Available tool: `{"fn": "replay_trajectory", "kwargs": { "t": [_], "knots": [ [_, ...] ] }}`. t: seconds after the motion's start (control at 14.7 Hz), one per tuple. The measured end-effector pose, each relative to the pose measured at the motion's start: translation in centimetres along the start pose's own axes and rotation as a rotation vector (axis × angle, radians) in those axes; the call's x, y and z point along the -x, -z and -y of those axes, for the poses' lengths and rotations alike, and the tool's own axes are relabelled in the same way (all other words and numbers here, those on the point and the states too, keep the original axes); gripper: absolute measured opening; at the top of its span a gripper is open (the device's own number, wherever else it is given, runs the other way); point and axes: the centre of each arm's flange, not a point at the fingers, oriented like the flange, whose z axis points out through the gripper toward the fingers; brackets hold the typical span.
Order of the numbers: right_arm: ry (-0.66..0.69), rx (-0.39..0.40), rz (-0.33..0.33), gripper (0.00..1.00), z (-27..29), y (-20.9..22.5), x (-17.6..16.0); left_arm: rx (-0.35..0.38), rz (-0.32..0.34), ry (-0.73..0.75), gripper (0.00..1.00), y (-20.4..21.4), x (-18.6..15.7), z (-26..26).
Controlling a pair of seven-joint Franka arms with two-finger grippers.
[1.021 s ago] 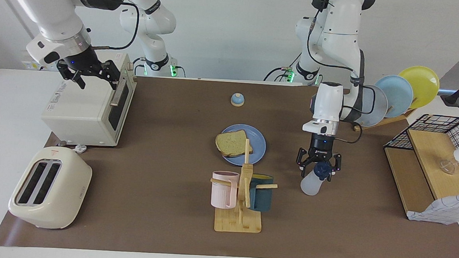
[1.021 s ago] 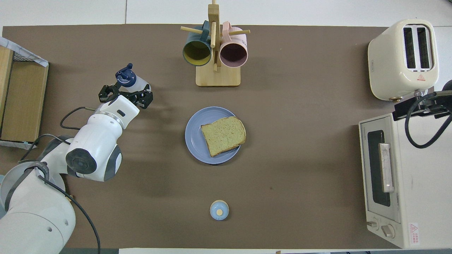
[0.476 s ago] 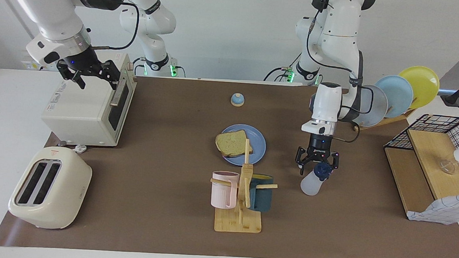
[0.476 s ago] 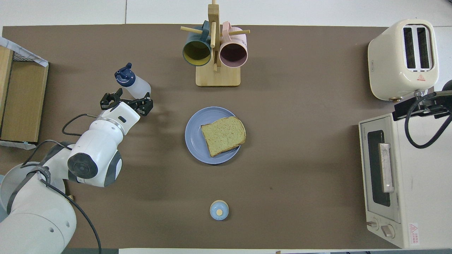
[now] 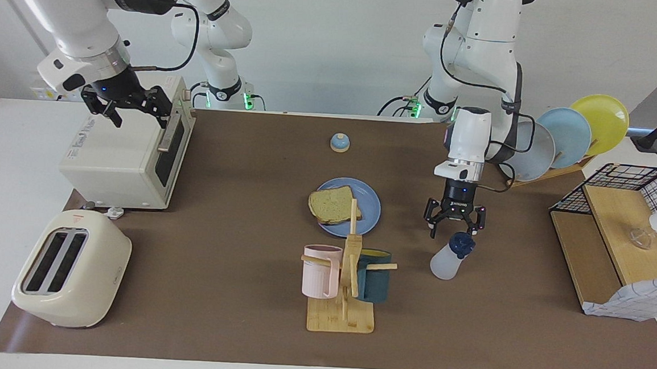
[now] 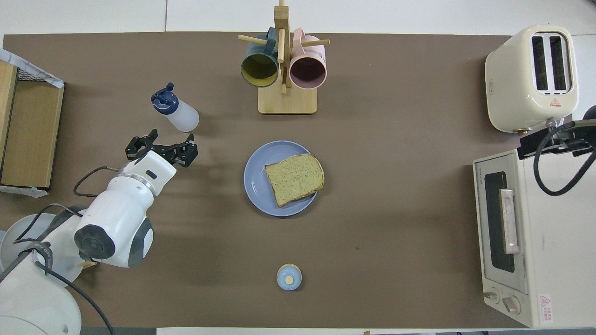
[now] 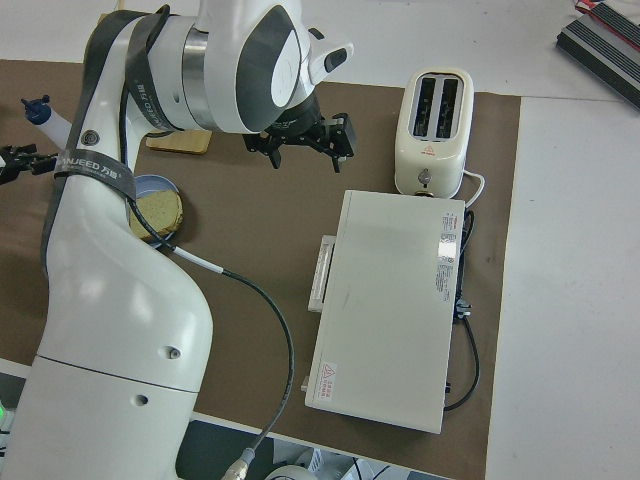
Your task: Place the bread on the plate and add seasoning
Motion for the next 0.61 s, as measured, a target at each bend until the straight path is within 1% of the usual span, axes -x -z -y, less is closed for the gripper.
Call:
{"fn": "replay_trajectory", "kwargs": {
  "t": [0.14,0.27,0.41,0.48,0.61],
  "knots": [
    [0.000,0.000,0.000,1.00,0.0,0.0,0.0,0.014,-0.019,0.009,1.00,1.5,-0.7,-0.3],
    [0.000,0.000,0.000,1.00,0.0,0.0,0.0,0.018,-0.005,0.017,1.00,2.5,-1.4,-0.4],
    [0.000,0.000,0.000,1.00,0.0,0.0,0.0,0.025,0.051,0.025,1.00,4.0,-2.6,-0.9],
    [0.000,0.000,0.000,1.00,0.0,0.0,0.0,0.029,0.091,0.031,1.00,5.3,-3.7,-1.1],
    [0.000,0.000,0.000,1.00,0.0,0.0,0.0,0.038,0.148,0.048,1.00,8.9,-6.5,-1.0]
  ]
}}
